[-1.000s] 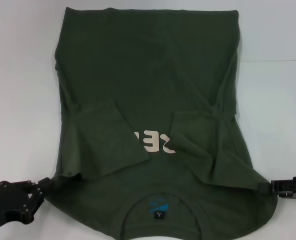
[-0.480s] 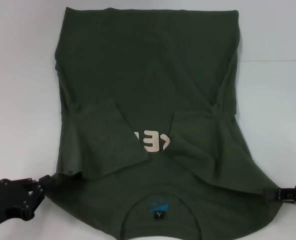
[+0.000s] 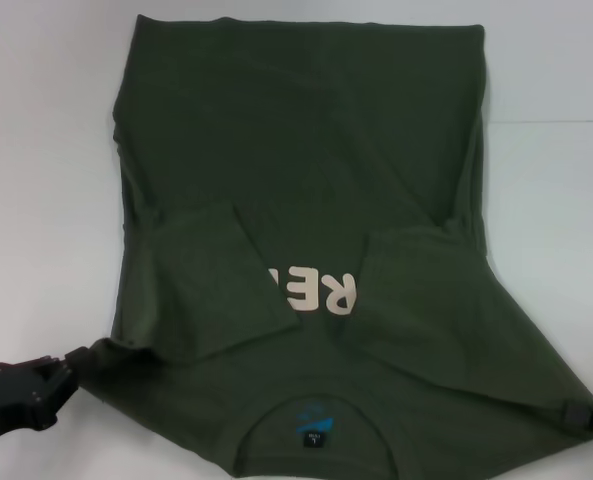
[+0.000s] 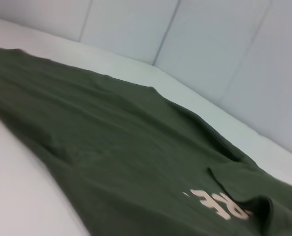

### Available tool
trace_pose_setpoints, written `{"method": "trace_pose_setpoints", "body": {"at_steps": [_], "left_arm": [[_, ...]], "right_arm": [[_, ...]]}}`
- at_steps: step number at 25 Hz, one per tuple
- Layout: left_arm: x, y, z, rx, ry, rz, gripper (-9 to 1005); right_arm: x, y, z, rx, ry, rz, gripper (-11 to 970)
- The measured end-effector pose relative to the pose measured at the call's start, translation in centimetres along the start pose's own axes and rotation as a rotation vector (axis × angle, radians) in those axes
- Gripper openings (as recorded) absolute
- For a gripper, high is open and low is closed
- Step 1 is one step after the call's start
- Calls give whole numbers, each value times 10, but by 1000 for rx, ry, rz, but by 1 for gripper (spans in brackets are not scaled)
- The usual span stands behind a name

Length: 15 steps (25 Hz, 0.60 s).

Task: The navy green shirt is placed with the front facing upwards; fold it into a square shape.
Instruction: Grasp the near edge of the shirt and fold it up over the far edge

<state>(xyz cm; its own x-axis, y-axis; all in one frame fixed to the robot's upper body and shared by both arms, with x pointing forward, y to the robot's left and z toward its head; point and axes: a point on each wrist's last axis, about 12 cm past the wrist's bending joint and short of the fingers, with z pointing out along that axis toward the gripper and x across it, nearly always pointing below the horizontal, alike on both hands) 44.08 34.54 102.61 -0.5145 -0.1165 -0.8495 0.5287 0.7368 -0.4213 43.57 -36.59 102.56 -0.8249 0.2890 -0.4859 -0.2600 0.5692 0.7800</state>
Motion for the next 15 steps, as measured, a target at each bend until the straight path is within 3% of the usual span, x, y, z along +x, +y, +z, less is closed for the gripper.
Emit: {"method": "trace_pose_setpoints", "body": {"at_steps": [15], "left_arm": [[9,-7,-25,-1,-129,-132,4]], "right_arm": [[28,2,-28,-42,-113,-89,80]]}}
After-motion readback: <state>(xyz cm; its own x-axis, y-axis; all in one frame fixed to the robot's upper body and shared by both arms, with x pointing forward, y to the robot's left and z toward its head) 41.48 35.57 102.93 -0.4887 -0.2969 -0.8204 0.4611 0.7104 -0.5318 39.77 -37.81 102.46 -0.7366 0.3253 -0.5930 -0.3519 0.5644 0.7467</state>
